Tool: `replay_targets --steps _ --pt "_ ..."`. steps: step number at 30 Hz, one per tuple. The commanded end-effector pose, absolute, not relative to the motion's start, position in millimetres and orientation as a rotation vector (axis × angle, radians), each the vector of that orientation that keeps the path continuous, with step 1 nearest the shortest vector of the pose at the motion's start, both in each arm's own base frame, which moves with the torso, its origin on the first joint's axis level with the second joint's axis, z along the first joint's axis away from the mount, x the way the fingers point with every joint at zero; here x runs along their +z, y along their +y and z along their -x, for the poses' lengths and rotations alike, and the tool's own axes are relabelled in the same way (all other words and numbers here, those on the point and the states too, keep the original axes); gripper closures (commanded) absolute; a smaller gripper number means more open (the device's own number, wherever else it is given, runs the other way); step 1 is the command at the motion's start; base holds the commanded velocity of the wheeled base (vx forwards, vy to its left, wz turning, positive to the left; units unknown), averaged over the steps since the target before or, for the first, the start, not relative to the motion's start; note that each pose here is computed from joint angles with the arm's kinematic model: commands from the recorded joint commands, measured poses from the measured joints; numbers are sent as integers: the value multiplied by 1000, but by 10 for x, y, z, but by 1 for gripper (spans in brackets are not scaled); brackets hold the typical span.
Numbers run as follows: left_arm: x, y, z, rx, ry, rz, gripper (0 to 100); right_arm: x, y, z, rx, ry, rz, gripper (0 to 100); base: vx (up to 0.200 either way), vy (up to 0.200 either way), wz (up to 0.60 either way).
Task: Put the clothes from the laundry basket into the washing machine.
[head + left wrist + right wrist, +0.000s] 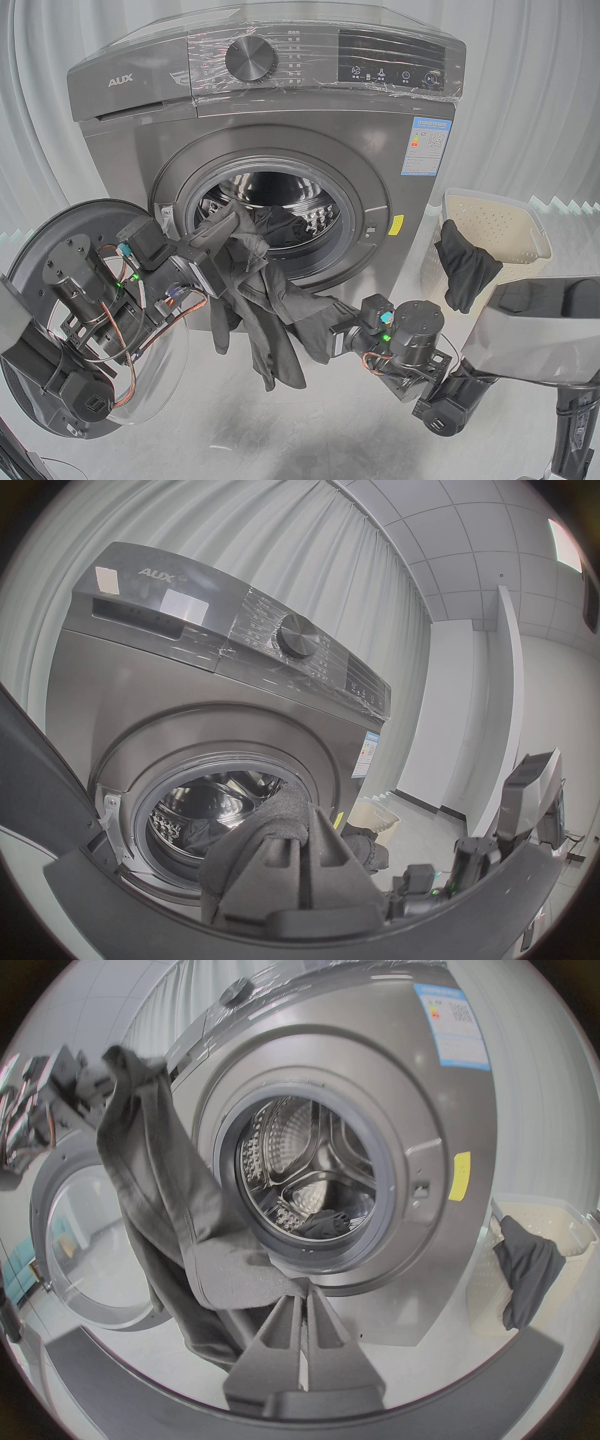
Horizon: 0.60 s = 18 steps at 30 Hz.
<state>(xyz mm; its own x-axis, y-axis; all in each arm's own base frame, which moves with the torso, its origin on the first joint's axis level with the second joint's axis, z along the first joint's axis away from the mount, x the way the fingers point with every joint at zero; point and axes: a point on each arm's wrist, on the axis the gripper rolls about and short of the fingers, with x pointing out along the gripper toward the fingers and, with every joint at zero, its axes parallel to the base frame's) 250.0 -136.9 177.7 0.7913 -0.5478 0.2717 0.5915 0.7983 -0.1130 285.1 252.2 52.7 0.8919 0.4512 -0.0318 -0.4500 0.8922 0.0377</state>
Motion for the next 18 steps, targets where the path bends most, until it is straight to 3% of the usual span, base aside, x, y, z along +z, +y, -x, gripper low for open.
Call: replay_targets --steps 1,12,18 --pt "1776 -1314 -2525 -599 -232 194 100 954 2256 -2784 426 -35 -71 100 0 0 0" --pt "1747 -1264 -2522 -585 -220 189 100 1444 1787 -2857 313 -170 -163 100 0 0 0" --pt "1711 -1268 -2493 -586 -203 185 100 1509 1699 -2675 327 -176 -180 100 0 0 0"
